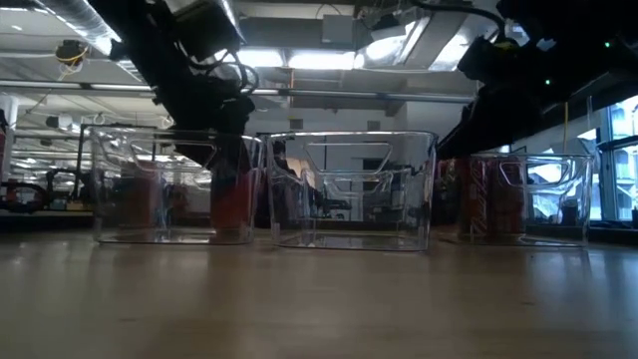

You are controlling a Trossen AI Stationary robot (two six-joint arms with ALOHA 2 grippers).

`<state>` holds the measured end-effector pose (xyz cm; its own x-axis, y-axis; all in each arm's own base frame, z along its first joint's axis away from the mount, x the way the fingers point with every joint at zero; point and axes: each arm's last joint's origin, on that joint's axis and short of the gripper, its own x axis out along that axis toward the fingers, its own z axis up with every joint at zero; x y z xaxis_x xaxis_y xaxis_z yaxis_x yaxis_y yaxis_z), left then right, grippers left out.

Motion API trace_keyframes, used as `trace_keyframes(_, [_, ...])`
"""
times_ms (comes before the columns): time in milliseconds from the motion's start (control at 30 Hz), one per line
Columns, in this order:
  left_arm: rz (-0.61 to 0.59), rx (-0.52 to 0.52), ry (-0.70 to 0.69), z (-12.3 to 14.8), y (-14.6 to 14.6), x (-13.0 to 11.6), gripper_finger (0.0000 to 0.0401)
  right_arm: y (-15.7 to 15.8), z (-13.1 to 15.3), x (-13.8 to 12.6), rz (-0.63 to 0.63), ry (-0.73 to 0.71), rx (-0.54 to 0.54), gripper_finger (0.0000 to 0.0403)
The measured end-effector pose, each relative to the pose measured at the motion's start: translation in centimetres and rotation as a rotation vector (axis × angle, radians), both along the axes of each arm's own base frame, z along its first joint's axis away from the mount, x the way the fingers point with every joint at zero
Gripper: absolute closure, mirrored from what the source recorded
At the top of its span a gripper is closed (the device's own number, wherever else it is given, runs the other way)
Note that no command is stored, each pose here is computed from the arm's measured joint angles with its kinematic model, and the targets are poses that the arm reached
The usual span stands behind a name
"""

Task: Sort soda cans
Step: Put the orange soda can into the left transparent bin

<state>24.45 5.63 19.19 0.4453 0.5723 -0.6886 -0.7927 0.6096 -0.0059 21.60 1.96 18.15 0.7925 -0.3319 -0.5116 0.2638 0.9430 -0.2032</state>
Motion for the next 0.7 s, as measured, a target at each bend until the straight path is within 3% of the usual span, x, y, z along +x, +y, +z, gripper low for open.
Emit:
trace_keyframes(133, [-0.033,0.051,0.015,0.1,1.2,0.0,0.0100,0.1,-0.5,0.5,0.010,0.004,-0.016,0.0056])
trace_keyframes(700, [-0.207,0.067,0.030,0.3,4.1,-0.2,0.0096,0.1,-0.7,0.7,0.015,0.009,-0.023,0.0056])
